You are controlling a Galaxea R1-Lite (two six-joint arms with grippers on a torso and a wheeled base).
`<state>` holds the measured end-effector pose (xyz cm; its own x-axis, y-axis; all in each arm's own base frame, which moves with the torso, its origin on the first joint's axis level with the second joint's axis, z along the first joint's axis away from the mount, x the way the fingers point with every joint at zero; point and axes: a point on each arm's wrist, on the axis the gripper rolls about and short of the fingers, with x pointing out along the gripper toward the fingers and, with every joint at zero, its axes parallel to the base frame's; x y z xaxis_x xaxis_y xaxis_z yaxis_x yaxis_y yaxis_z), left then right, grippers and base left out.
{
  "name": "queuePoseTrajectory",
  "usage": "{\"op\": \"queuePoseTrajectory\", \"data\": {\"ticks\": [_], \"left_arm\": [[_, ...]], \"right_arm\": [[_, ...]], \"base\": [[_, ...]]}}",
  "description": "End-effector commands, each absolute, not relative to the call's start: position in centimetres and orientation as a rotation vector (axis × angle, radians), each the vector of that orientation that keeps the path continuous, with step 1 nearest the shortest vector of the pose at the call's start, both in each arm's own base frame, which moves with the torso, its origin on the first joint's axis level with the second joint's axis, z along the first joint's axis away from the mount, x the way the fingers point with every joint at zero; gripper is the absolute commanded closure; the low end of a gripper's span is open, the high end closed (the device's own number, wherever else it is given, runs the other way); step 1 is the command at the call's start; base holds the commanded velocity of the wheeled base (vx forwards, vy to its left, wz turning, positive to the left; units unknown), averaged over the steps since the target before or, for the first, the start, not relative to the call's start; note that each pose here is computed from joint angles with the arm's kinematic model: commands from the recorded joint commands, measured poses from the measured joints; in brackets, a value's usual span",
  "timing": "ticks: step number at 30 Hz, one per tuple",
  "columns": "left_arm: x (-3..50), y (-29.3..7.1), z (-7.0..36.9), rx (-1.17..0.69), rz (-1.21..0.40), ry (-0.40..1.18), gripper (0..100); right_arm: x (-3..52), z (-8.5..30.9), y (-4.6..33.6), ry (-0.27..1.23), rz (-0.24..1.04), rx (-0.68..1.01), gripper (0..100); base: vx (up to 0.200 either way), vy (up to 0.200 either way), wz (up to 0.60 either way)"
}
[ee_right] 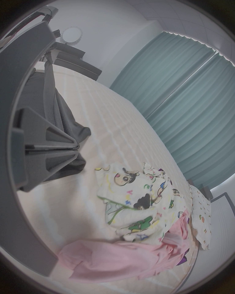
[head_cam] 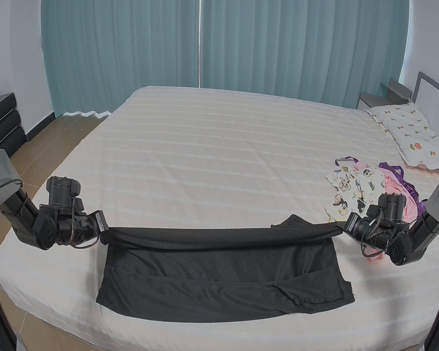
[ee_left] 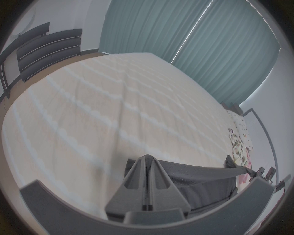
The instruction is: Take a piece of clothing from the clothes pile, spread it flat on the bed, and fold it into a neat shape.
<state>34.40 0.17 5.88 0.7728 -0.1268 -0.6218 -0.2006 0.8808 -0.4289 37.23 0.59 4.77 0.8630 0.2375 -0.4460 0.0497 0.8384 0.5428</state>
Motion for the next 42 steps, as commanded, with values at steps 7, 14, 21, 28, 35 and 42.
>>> {"op": "queuePoseTrajectory", "data": {"ticks": [7, 14, 21, 28, 35, 42], "left_arm": [[31.0, -0.1, 2.5, -0.481, 0.053, 0.807, 100], [30.6, -0.4, 0.3, -0.449, 0.054, 0.863, 100], [29.9, -1.2, -0.4, -0.438, 0.035, 0.885, 100], [29.8, -1.2, -0.2, -0.447, 0.040, 0.880, 0], [28.6, -0.9, 1.4, -0.515, 0.074, 0.848, 0], [28.4, -0.9, 3.9, -0.689, 0.105, 0.761, 0]], "right_arm": [[33.7, 2.5, 0.3, 0.632, 0.096, 0.526, 100], [32.8, 0.9, 0.4, 0.699, 0.086, 0.520, 100], [32.2, 0.4, 0.8, 0.732, 0.104, 0.520, 100], [31.9, 0.8, 0.9, 0.729, 0.126, 0.528, 0], [31.8, 4.4, -0.3, 0.619, 0.162, 0.595, 0], [32.1, 5.7, 2.4, 0.608, 0.248, 0.582, 0]], "base": [[0.000, 0.000, 0.00], [0.000, 0.000, 0.00], [0.000, 0.000, 0.00], [0.000, 0.000, 0.00], [0.000, 0.000, 0.00], [0.000, 0.000, 0.00]]}}
